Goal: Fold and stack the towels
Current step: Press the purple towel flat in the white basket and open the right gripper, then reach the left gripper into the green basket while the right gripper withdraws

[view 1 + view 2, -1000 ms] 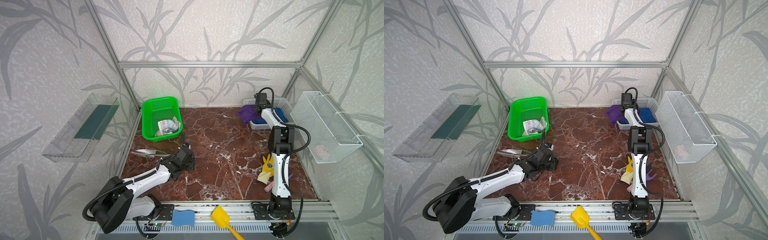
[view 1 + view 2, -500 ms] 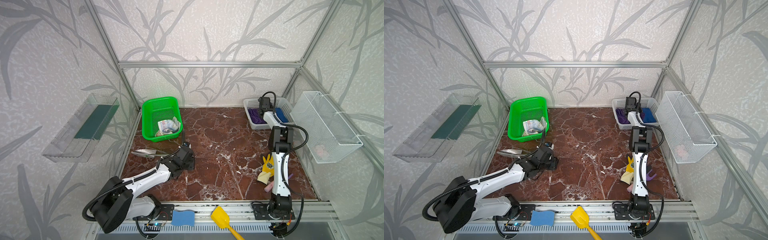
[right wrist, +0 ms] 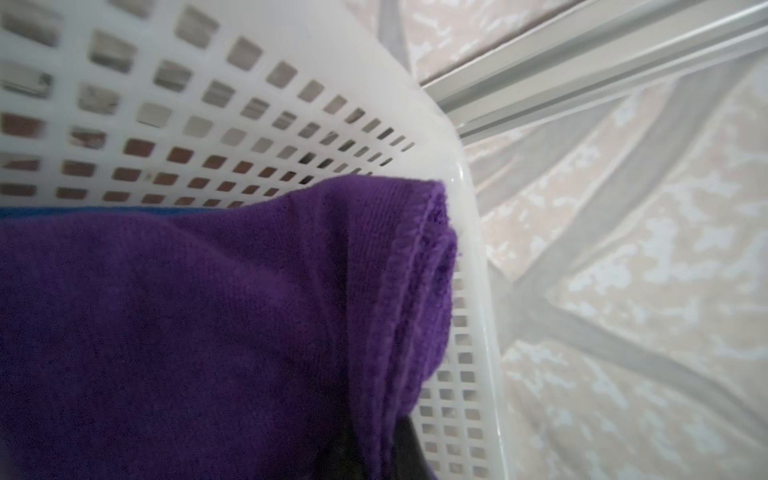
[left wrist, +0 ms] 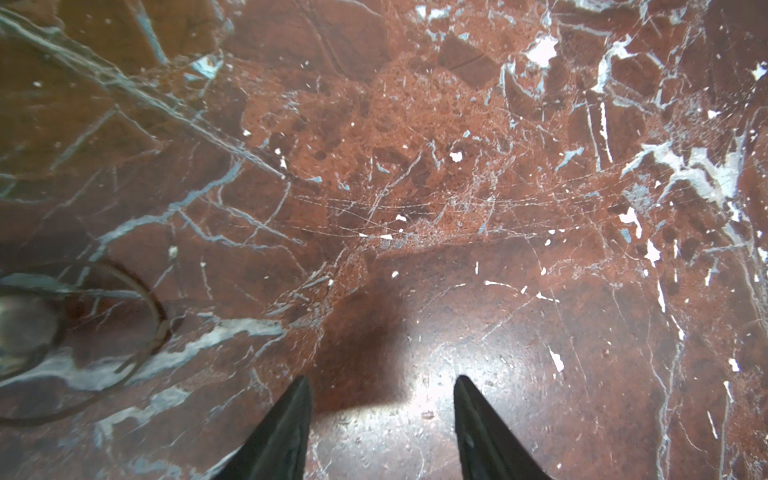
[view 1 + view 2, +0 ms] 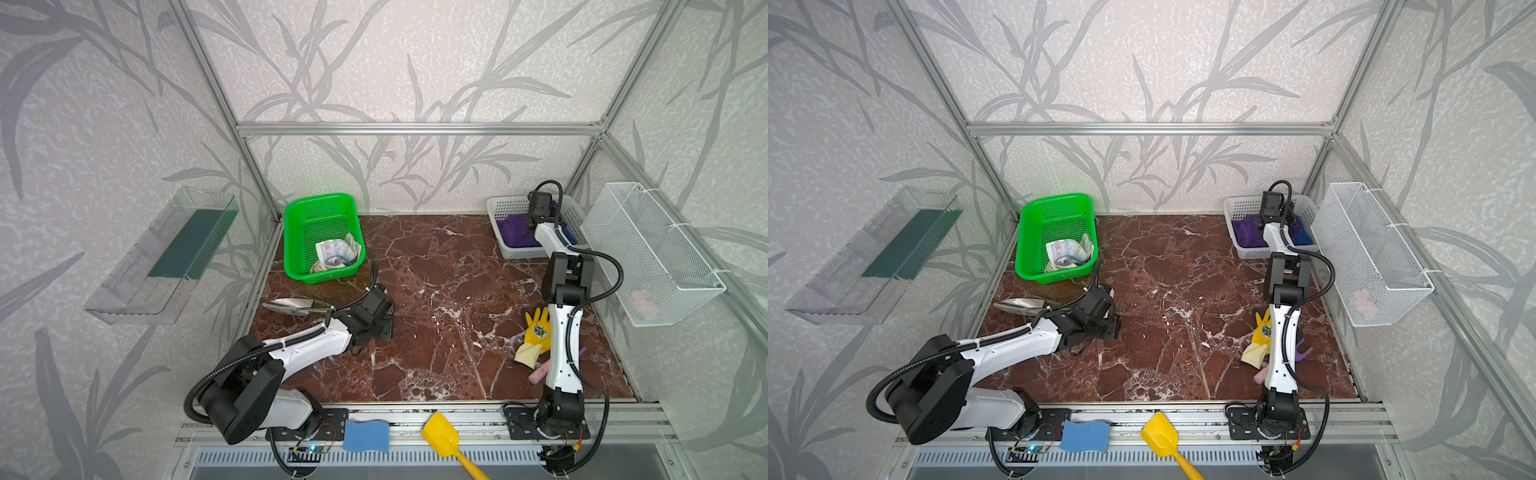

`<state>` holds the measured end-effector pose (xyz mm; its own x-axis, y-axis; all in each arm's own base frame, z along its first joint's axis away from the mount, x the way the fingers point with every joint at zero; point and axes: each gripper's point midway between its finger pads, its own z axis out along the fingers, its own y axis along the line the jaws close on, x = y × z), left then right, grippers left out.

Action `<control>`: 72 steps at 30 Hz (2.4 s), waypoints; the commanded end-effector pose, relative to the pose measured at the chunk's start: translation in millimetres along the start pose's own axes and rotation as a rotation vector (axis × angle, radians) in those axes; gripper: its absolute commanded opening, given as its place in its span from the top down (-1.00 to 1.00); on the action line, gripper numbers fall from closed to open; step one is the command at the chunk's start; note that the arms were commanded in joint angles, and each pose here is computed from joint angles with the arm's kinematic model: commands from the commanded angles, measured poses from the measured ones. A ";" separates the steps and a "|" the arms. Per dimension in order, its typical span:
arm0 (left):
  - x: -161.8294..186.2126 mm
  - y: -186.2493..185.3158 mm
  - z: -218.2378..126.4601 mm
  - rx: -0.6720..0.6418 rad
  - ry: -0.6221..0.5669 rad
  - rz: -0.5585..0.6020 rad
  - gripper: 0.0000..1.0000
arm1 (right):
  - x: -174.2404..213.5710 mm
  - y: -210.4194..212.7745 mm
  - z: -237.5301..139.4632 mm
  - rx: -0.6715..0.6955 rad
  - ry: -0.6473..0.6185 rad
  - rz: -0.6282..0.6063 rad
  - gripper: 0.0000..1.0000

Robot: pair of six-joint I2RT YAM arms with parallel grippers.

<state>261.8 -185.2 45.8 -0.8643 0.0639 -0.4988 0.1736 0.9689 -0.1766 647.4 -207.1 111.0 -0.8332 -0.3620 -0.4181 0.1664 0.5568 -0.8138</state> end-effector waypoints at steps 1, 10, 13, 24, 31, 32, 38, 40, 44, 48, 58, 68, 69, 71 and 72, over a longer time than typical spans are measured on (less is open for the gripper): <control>-3.9 -5.3 -1.2 0.014 0.007 0.003 -0.12 | -7.9 -25.2 1.6 0.077 -0.011 0.035 0.99; -13.3 -4.8 -13.3 0.027 -0.061 0.005 -0.12 | 7.1 -8.5 13.7 0.068 0.032 0.009 0.54; -14.4 -4.5 -16.9 0.033 -0.076 0.002 -0.12 | 15.4 -10.7 18.7 0.082 0.061 0.011 0.48; -19.9 -6.3 -23.0 0.045 -0.105 0.008 -0.12 | 13.7 -4.5 9.2 -0.001 0.043 0.045 -0.37; -25.2 -7.4 -26.3 0.055 -0.139 0.010 -0.13 | -17.3 -5.0 -32.5 -0.080 -0.054 0.100 -0.40; -26.7 -6.8 -27.3 0.052 -0.149 0.013 -0.14 | -23.9 -5.9 -40.9 -0.086 -0.071 0.109 -0.41; -45.2 -5.1 -35.1 0.038 -0.240 0.021 -0.34 | -55.1 -4.1 -92.0 -0.156 -0.150 0.148 -0.44; -53.2 -2.3 -40.0 0.012 -0.266 0.026 -0.41 | -65.5 -1.7 -111.8 -0.186 -0.182 0.159 -0.45; -67.6 7.8 -45.2 -0.060 -0.284 0.035 -0.56 | -86.9 1.1 -155.7 -0.250 -0.245 0.194 -0.48; -79.7 10.6 -46.5 -0.081 -0.297 0.037 -0.57 | -102.4 20.0 -196.9 -0.364 -0.284 0.191 -0.49; -99.9 22.6 -54.4 -0.076 -0.314 0.011 -0.57 | -77.5 76.6 -222.2 -0.675 -0.094 0.294 -0.50; -121.3 42.0 -74.7 -0.122 -0.356 0.009 -0.58 | -47.9 130.3 -226.7 -0.834 0.072 0.312 -0.50; -124.5 44.2 -77.2 -0.129 -0.361 0.012 -0.58 | -47.0 136.3 -229.4 -0.854 0.078 0.309 -0.50; -129.1 49.8 -79.6 -0.148 -0.363 0.015 -0.58 | -48.2 147.8 -238.2 -0.878 0.073 0.287 -0.50; -132.0 52.3 -81.5 -0.156 -0.367 0.016 -0.58 | -50.1 152.4 -242.2 -0.884 0.064 0.276 -0.50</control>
<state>341.1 -132.4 151.8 -0.6595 -0.0019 -0.7517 0.0915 0.9924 -0.0828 593.6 52.0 111.5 -0.8416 -0.1018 -0.5304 -0.0403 0.9912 -0.1263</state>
